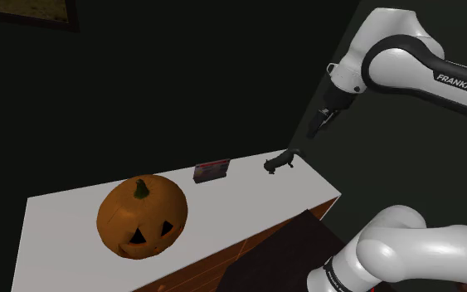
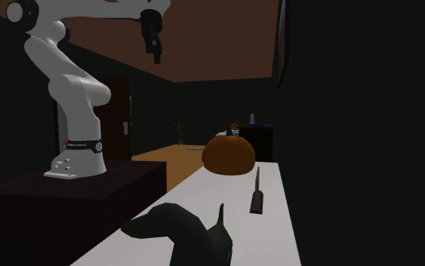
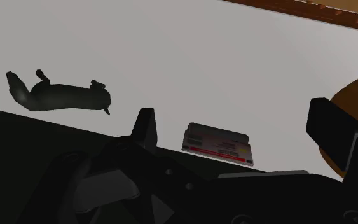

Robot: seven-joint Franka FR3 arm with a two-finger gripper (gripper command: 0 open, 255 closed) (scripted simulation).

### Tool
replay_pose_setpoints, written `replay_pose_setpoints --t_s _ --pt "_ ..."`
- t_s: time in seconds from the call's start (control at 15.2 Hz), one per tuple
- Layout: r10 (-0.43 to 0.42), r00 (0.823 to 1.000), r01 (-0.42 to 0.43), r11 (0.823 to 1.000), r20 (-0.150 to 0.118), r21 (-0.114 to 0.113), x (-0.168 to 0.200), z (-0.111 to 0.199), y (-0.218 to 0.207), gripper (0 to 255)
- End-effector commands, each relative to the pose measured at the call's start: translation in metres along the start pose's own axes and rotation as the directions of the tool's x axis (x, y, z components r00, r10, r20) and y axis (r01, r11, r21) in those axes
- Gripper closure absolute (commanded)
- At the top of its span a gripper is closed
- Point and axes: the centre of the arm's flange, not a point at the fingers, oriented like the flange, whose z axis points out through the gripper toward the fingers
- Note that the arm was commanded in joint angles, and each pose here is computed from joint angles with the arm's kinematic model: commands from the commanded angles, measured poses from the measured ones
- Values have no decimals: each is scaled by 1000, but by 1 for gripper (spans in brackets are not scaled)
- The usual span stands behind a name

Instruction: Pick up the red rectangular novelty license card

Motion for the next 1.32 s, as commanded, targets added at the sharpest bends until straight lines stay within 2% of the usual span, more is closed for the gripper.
replay_pose_setpoints --t_s 0.0,0.26,0.59,0.92,1.25 --pt "0 1000 0 1000 0 0 0 0 0 0" --pt "-124 992 124 992 -5 15 29 39 23 0" --pt "-275 961 275 961 -14 34 69 88 45 0" --pt "-420 907 421 906 -25 50 112 137 61 0" --pt "-554 831 556 829 -39 65 157 186 68 0"
